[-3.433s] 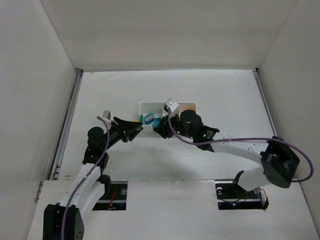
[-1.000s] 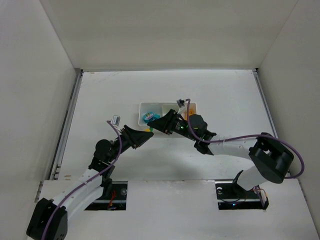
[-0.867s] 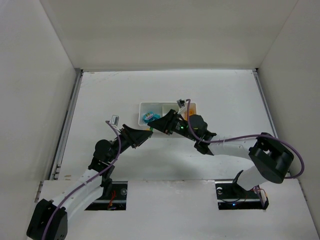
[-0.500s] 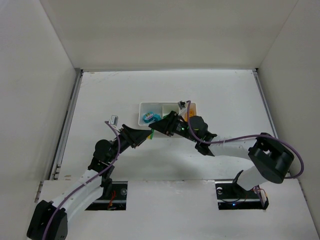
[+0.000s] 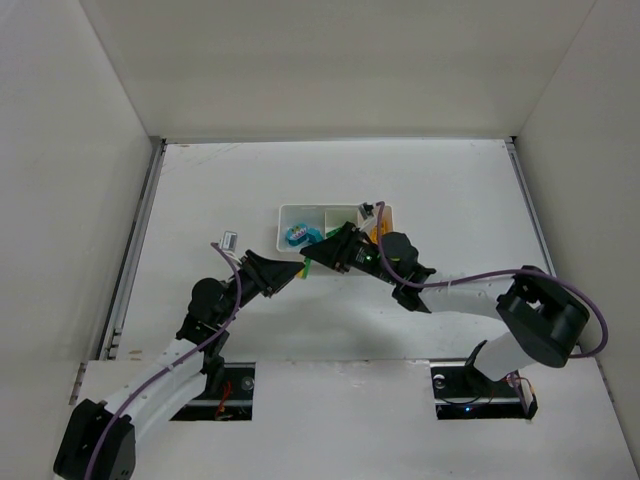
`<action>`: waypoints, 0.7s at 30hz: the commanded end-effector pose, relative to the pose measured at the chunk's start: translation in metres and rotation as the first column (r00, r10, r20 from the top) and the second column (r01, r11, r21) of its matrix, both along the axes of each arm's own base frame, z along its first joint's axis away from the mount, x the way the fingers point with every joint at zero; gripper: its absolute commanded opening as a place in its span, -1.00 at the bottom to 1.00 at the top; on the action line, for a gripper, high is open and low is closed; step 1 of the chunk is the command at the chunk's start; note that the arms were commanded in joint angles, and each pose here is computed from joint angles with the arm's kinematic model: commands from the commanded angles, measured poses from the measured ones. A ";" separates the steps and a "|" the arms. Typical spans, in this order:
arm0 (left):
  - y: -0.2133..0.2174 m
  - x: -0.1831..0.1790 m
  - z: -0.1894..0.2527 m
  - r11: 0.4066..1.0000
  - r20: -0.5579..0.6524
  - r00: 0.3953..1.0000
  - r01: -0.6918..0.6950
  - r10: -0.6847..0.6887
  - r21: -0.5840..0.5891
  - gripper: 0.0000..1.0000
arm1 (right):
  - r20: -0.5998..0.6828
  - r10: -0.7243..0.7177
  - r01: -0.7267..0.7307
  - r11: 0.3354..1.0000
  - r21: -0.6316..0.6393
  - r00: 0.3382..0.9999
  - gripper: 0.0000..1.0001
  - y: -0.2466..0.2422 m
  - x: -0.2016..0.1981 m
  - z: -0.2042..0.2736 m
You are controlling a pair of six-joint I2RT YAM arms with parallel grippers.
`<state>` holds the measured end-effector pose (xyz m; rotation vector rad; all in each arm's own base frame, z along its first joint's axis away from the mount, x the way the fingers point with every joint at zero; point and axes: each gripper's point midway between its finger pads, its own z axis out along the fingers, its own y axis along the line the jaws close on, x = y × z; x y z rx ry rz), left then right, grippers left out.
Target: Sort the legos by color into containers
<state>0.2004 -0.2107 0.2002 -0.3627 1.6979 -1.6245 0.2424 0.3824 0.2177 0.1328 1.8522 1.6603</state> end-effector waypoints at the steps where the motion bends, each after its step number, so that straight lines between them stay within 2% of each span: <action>1: 0.002 0.001 0.018 1.000 0.075 0.997 -0.006 0.008 -0.023 -0.51 | 0.061 -0.047 0.044 0.998 0.047 0.997 -0.39 -0.012 0.009 0.019; 8: 0.017 0.013 0.013 0.997 0.051 0.996 -0.076 0.078 -0.030 -0.65 | 0.061 -0.071 0.069 0.997 0.037 0.996 -0.40 -0.027 0.010 0.013; 16: 0.030 0.027 0.010 0.991 0.031 0.991 -0.133 0.134 -0.024 -0.67 | 0.088 -0.123 0.123 0.992 0.015 0.988 -0.40 -0.055 0.022 0.011; 21: 0.029 0.028 0.009 0.991 0.034 0.990 -0.134 0.135 -0.014 -0.66 | 0.164 -0.209 0.228 0.968 -0.109 0.964 -0.39 -0.076 0.051 0.011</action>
